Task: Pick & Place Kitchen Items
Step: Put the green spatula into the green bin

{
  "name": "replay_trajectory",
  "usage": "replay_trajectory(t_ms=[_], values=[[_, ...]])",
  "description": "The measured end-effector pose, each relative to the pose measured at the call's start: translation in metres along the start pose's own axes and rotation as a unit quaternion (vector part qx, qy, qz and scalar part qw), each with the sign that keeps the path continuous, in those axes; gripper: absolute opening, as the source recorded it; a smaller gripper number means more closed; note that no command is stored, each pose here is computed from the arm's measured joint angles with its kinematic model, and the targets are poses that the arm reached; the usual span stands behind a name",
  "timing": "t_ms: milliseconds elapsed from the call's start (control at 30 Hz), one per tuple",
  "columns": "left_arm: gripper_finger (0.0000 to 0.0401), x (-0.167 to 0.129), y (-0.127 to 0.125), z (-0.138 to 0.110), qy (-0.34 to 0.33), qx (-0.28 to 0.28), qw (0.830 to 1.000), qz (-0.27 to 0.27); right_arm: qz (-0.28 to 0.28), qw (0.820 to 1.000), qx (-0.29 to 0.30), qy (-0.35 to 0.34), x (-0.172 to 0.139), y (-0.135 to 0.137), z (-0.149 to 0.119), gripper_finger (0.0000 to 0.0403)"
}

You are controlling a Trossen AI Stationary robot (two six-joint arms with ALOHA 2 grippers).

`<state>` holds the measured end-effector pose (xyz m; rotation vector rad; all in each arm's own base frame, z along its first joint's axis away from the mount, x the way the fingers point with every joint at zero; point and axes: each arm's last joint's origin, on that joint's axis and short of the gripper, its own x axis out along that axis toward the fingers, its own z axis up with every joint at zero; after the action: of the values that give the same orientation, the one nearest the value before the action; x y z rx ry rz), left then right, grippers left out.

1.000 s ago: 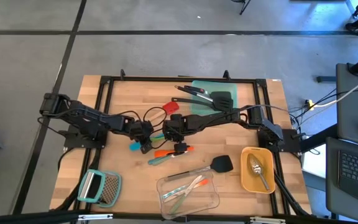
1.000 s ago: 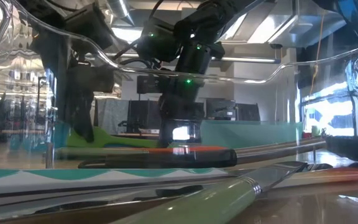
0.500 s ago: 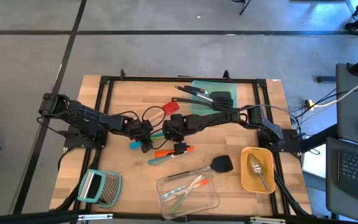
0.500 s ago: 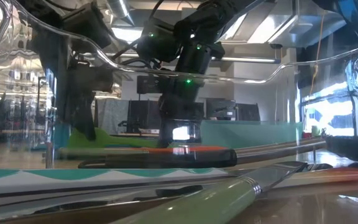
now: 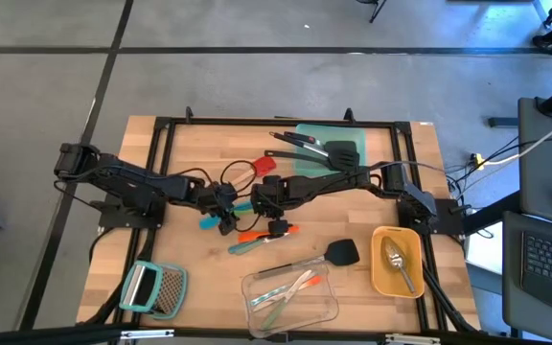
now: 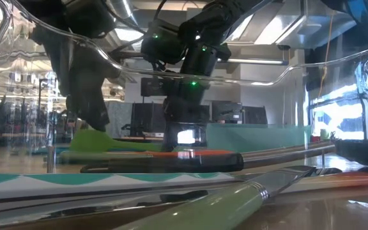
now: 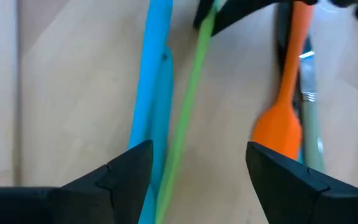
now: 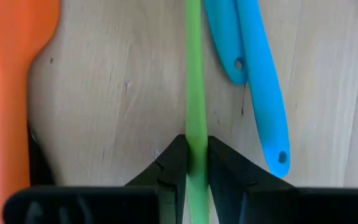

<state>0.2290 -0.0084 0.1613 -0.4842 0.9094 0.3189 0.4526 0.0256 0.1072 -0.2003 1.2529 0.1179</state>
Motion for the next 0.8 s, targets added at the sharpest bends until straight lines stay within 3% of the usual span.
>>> replay_trajectory(t_ms=[400,800], values=[[0.0253,-0.002,-0.003,-0.007,0.012,0.028,0.999,0.027,-0.002,1.0,0.007,0.0,0.0,0.0,0.0,0.0059],[0.0237,0.006,-0.01,-0.012,0.03,0.012,0.999,0.007,-0.009,1.0,0.008,0.001,0.0,0.0,0.0,0.0059]])
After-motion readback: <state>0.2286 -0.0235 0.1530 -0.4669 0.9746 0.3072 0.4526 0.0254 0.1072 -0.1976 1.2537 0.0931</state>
